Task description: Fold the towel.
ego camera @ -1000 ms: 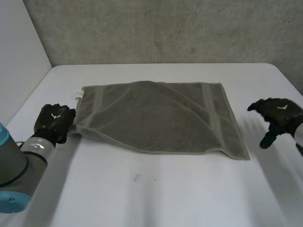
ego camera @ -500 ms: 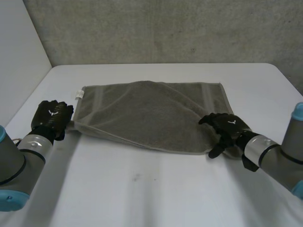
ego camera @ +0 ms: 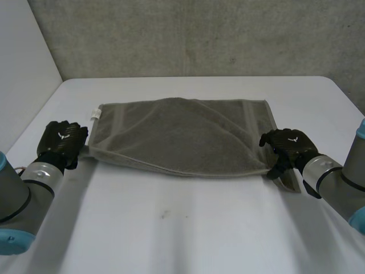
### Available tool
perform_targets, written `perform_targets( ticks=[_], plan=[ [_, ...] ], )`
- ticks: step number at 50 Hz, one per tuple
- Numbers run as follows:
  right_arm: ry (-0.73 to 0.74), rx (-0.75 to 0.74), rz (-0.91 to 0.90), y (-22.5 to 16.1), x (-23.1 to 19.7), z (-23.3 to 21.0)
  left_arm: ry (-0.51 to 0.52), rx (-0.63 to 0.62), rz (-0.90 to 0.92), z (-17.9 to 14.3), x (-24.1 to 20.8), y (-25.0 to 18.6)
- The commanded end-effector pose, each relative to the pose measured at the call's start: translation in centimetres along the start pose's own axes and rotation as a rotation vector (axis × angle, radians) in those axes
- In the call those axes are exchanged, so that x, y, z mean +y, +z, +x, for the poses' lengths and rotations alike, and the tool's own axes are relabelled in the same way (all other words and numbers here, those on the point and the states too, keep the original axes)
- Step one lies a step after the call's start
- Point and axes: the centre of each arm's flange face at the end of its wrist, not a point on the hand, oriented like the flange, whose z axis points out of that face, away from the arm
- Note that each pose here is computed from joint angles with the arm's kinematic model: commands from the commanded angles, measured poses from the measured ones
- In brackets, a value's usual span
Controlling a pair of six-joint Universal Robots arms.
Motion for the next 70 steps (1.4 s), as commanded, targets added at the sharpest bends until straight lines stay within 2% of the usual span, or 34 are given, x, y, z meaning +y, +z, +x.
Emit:
perform_targets(
  ticks=[1, 23, 36, 46, 70],
  plan=[
    [0.014, -0.009, -0.028, -0.1, 0.5, 0.0, 0.0, 0.002, -0.002, 0.1, 0.1, 0.0],
    [0.074, 0.047, -0.093, -0.2, 0.6, 2.8, -0.006, 0.01, -0.01, -0.1, -0.7, -0.6],
    [0.088, -0.066, -0.099, -2.6, -1.8, 2.2, -0.02, 0.025, -0.01, -0.7, -3.1, -2.4],
    [0.126, -0.098, -0.212, -1.8, 2.0, 1.1, -0.023, 0.031, -0.028, -0.6, -2.5, -2.2],
    [0.095, -0.075, -0.157, -1.1, 1.9, 1.6, -0.025, 0.02, -0.035, -0.9, -2.0, -1.6]
  ],
)
